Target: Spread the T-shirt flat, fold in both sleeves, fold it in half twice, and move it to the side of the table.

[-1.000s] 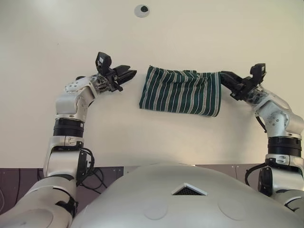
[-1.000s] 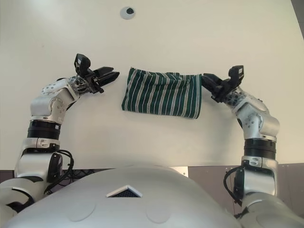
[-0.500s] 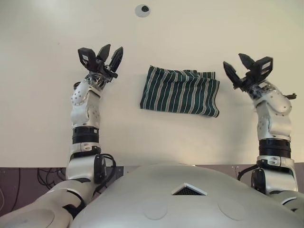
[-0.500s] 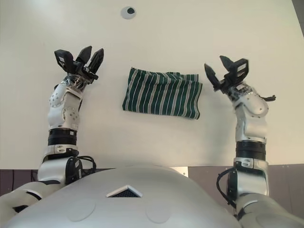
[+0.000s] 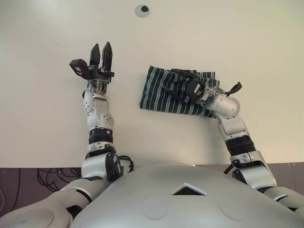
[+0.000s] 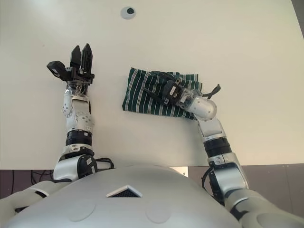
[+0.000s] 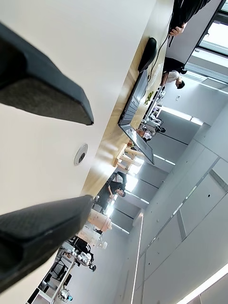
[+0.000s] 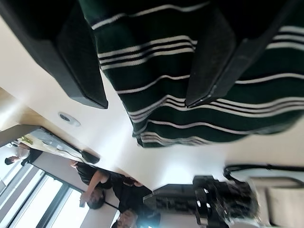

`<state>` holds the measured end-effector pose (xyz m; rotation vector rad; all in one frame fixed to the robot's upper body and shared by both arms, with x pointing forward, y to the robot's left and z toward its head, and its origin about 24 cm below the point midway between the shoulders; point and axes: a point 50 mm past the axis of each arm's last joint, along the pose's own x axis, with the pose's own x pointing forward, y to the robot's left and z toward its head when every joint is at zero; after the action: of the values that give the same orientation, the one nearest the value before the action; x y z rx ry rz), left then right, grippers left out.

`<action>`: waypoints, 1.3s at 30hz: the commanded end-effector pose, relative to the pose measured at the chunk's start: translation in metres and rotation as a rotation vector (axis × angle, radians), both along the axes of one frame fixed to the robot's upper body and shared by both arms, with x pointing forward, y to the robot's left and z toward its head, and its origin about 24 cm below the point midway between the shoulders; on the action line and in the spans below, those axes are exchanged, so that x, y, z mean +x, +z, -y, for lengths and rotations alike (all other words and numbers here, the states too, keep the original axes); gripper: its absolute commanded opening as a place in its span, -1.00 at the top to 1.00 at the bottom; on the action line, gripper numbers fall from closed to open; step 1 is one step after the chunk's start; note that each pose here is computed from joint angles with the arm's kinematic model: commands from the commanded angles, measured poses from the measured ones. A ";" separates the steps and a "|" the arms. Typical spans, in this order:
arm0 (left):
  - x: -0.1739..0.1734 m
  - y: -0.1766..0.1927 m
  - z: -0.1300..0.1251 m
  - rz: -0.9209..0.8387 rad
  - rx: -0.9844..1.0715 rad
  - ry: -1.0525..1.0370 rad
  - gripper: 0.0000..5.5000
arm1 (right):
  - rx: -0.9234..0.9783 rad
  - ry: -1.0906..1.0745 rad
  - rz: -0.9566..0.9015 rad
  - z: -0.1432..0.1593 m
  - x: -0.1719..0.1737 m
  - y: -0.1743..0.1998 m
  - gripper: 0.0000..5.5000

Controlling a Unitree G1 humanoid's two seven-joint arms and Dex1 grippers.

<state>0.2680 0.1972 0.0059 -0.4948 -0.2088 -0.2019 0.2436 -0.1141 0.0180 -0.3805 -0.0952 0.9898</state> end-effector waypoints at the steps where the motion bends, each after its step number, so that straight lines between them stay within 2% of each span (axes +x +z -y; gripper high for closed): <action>1: 0.002 -0.004 0.006 -0.014 0.001 -0.011 0.02 | -0.050 -0.065 -0.009 -0.003 0.015 -0.007 -0.09; 8: 0.005 -0.006 0.016 -0.020 0.005 -0.036 0.02 | -0.073 -0.184 -0.073 0.008 0.030 -0.018 -0.09; 12: 0.004 -0.008 0.018 -0.027 0.005 -0.041 0.02 | -0.110 -0.285 -0.247 0.025 0.038 -0.041 -0.09; 14: 0.005 -0.009 0.020 -0.031 0.004 -0.045 0.02 | -0.126 -0.410 -0.331 0.049 0.044 -0.051 -0.09; 17: 0.004 -0.011 0.022 -0.042 0.001 -0.050 0.02 | -0.027 -0.783 -0.438 0.121 0.052 -0.049 -0.09; 20: 0.003 -0.012 0.021 -0.043 -0.004 -0.046 0.02 | 0.061 -1.050 -0.429 0.177 0.051 -0.033 -0.09; 23: 0.002 -0.013 0.018 -0.044 -0.012 -0.039 0.02 | 0.130 -1.170 -0.380 0.207 0.051 -0.015 -0.09; 25: 0.002 -0.013 0.016 -0.041 -0.013 -0.032 0.02 | 0.183 -1.186 -0.327 0.216 0.055 -0.001 -0.09; 27: 0.002 -0.012 0.014 -0.036 -0.009 -0.026 0.02 | 0.261 -1.156 -0.238 0.217 0.063 0.015 -0.09; 28: 0.003 -0.012 0.013 -0.035 -0.007 -0.024 0.02 | 0.379 -1.135 -0.179 0.216 0.068 0.028 -0.09; 31: 0.002 -0.009 0.010 0.008 -0.005 -0.004 0.02 | 0.654 -0.995 0.221 0.206 0.075 0.080 -0.09; 33: 0.001 -0.006 0.006 0.049 0.004 0.033 0.02 | 0.672 -0.913 0.494 0.182 0.071 0.104 -0.09; 35: 0.001 -0.002 0.003 0.086 0.037 0.064 0.02 | 0.652 -0.883 0.676 0.149 0.062 0.109 -0.09; 38: 0.002 0.003 0.003 0.138 0.123 0.113 0.02 | 0.669 -0.833 0.721 0.100 0.052 0.090 -0.09; 39: 0.001 0.003 0.004 0.140 0.147 0.137 0.02 | 0.645 -0.786 0.678 0.079 0.051 0.076 -0.09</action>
<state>0.2724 0.1958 0.0147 -0.3578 -0.3728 -0.1536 0.2993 -0.2221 0.1108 -0.1045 -0.8136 -0.0708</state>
